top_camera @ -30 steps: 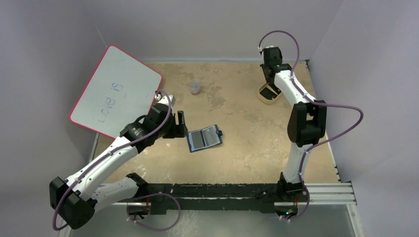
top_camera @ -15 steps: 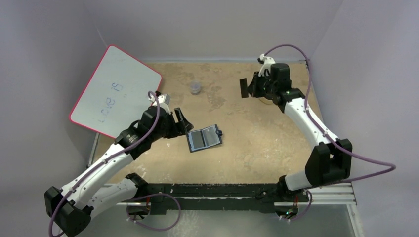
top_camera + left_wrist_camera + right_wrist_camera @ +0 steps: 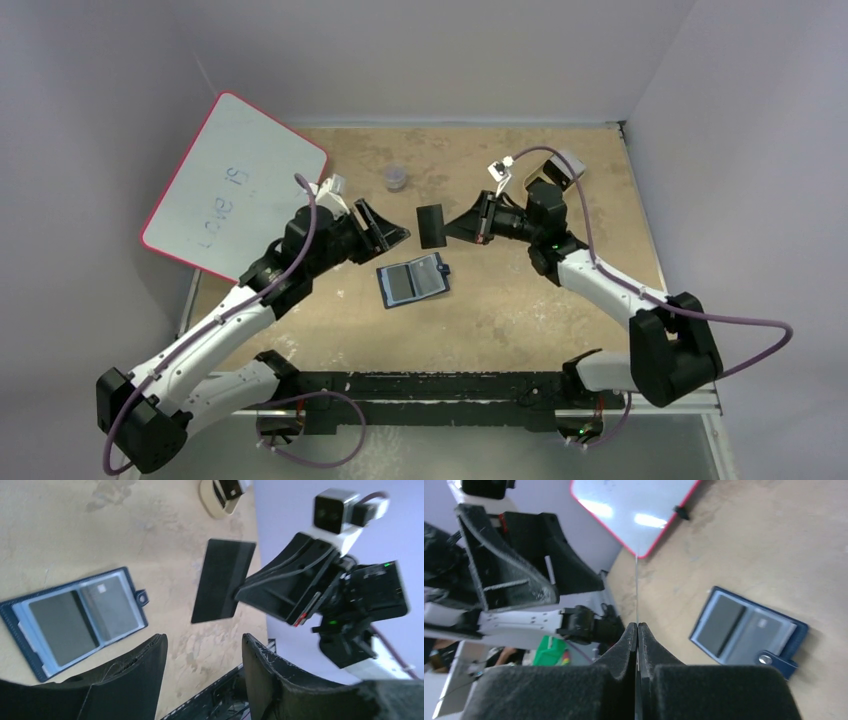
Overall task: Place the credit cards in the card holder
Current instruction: Insert the credit card into the card holder.
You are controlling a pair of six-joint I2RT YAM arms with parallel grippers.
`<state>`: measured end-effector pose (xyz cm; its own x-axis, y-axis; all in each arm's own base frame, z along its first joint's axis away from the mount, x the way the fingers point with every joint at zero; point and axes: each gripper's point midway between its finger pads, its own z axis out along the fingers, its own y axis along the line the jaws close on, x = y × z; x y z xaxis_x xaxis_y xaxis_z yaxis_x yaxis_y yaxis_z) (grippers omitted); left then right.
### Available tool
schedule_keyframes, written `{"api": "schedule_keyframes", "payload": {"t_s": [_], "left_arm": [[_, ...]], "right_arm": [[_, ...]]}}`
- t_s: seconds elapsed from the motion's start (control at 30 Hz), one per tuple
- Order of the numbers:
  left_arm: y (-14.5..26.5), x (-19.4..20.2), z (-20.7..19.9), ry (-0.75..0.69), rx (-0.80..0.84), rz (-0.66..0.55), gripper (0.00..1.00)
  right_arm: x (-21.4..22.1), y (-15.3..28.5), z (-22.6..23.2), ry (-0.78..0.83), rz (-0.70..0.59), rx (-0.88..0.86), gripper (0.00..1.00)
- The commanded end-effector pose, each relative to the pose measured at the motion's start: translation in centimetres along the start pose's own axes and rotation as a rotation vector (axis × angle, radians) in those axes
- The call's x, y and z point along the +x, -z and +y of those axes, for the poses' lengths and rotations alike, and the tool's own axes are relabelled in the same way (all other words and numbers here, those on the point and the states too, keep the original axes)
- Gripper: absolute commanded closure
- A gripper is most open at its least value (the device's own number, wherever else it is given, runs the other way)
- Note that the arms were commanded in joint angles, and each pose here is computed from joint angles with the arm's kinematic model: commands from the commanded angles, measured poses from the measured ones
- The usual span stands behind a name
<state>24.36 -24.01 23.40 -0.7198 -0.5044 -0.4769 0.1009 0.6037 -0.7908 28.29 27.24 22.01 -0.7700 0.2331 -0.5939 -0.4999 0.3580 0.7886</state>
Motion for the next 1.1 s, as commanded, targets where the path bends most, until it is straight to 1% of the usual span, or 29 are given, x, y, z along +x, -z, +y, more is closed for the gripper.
{"api": "schedule_keyframes", "payload": {"t_s": [0.0, 0.17, 0.37, 0.43, 0.5, 0.57, 0.63, 0.67, 0.73, 0.77, 0.8, 0.87, 1.0, 1.07], "left_arm": [[1.0, -3.4, -3.8, 0.010, 0.146, -0.153, 0.45], [-0.1, -3.2, -4.1, -0.008, 0.170, -0.136, 0.45], [-1.1, -2.3, -5.1, -0.013, 0.240, -0.086, 0.51], [-1.1, -2.1, -5.2, -0.008, 0.260, -0.081, 0.59], [-1.0, -2.0, -5.2, -0.005, 0.268, -0.081, 0.75], [-0.9, -2.0, -5.2, -0.004, 0.273, -0.086, 0.86], [-0.7, -2.0, -5.3, -0.005, 0.289, -0.093, 0.97], [-0.6, -1.9, -5.4, -0.006, 0.299, -0.092, 1.00], [-0.6, -1.7, -5.4, -0.010, 0.308, -0.090, 1.00], [-0.7, -1.6, -5.1, -0.010, 0.299, -0.083, 1.00], [-0.8, -1.5, -4.8, -0.009, 0.287, -0.078, 1.00], [-1.1, -1.3, -4.0, -0.009, 0.258, -0.071, 1.00], [-1.9, -1.1, -0.4, -0.033, 0.115, -0.072, 1.00], [-2.3, -0.8, 1.5, -0.023, 0.063, -0.065, 1.00]], "right_arm": [[-1.2, 0.9, 6.2, 0.027, -0.048, -0.287, 1.00], [-0.2, 1.4, 8.1, 0.010, -0.039, -0.405, 1.00], [0.8, 1.1, 7.5, -0.011, -0.019, -0.408, 1.00], [1.0, 1.0, 7.4, -0.020, -0.015, -0.401, 1.00], [1.0, 1.0, 7.2, -0.024, -0.014, -0.393, 1.00], [1.0, 0.8, 6.9, -0.028, -0.012, -0.378, 1.00], [1.0, 0.5, 6.4, -0.031, -0.002, -0.350, 0.97], [1.1, 0.3, 6.1, -0.031, 0.006, -0.332, 0.96], [1.2, -0.1, 5.2, -0.033, 0.022, -0.278, 0.91], [1.2, -0.2, 4.7, -0.013, 0.027, -0.248, 0.86], [1.1, -0.4, 4.1, -0.005, 0.028, -0.208, 0.80], [0.8, -0.4, 3.1, 0.017, 0.031, -0.122, 0.72], [0.2, 0.2, 1.1, 0.066, 0.034, 0.060, 0.59], [0.1, 0.5, -0.2, 0.081, 0.026, 0.137, 0.54]]}}
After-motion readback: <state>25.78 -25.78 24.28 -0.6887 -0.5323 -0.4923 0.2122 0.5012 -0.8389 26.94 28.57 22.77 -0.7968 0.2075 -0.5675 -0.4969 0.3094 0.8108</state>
